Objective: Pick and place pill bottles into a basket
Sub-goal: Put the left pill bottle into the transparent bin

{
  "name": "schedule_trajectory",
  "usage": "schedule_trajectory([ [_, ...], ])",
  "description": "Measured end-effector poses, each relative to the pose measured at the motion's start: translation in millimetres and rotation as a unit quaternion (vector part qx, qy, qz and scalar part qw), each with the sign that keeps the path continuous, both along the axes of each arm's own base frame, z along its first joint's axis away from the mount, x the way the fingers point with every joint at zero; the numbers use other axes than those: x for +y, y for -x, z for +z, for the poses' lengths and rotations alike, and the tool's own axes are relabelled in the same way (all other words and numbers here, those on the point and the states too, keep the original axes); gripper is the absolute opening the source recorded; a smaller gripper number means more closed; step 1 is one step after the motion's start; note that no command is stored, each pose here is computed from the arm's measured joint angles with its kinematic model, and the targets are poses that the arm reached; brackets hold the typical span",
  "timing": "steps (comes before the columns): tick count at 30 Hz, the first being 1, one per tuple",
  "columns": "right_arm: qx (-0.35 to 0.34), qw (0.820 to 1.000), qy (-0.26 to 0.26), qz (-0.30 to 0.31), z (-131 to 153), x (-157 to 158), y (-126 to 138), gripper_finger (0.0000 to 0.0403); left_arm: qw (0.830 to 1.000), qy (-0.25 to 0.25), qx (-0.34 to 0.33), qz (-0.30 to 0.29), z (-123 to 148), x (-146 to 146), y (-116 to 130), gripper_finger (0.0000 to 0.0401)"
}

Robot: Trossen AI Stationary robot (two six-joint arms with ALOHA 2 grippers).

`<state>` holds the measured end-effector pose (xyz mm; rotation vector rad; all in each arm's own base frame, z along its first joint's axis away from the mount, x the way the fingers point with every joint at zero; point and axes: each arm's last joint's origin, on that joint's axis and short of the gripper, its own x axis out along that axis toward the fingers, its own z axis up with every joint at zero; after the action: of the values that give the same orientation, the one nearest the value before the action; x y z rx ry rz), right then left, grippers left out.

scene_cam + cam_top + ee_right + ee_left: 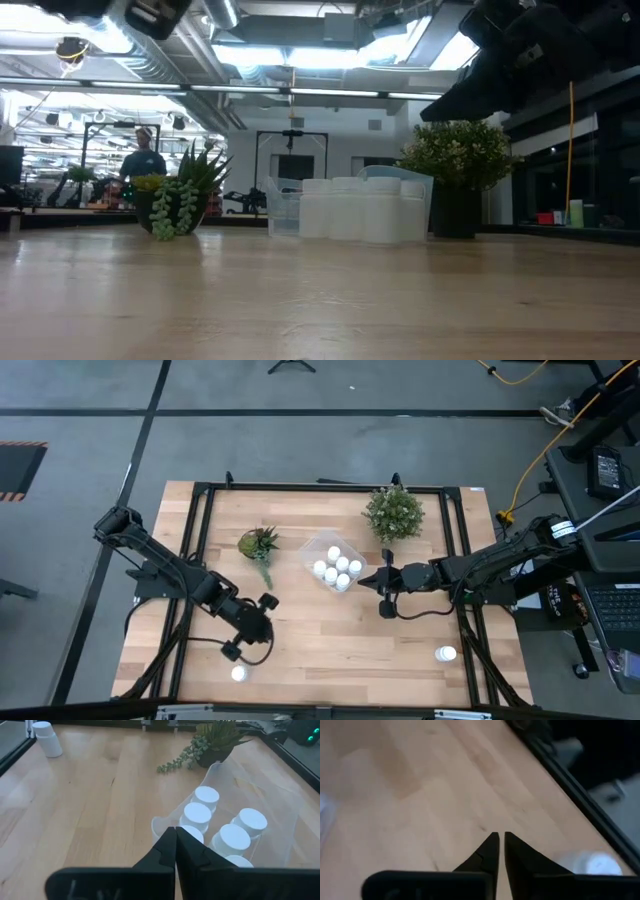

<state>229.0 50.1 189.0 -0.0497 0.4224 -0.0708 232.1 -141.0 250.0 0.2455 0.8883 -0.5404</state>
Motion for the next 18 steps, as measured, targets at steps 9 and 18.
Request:
schedule_trajectory([
  [9,0.000,1.000,-0.003,-0.002,0.0,-0.1,0.0,0.0004,0.998,-0.003,-0.010,0.069,0.8,2.2,-2.4,0.0127],
  [18,-0.002,1.000,-0.026,-0.011,-0.1,0.0,0.0,0.0004,0.997,-0.011,-0.015,0.068,0.9,1.3,-1.8,0.0238],
])
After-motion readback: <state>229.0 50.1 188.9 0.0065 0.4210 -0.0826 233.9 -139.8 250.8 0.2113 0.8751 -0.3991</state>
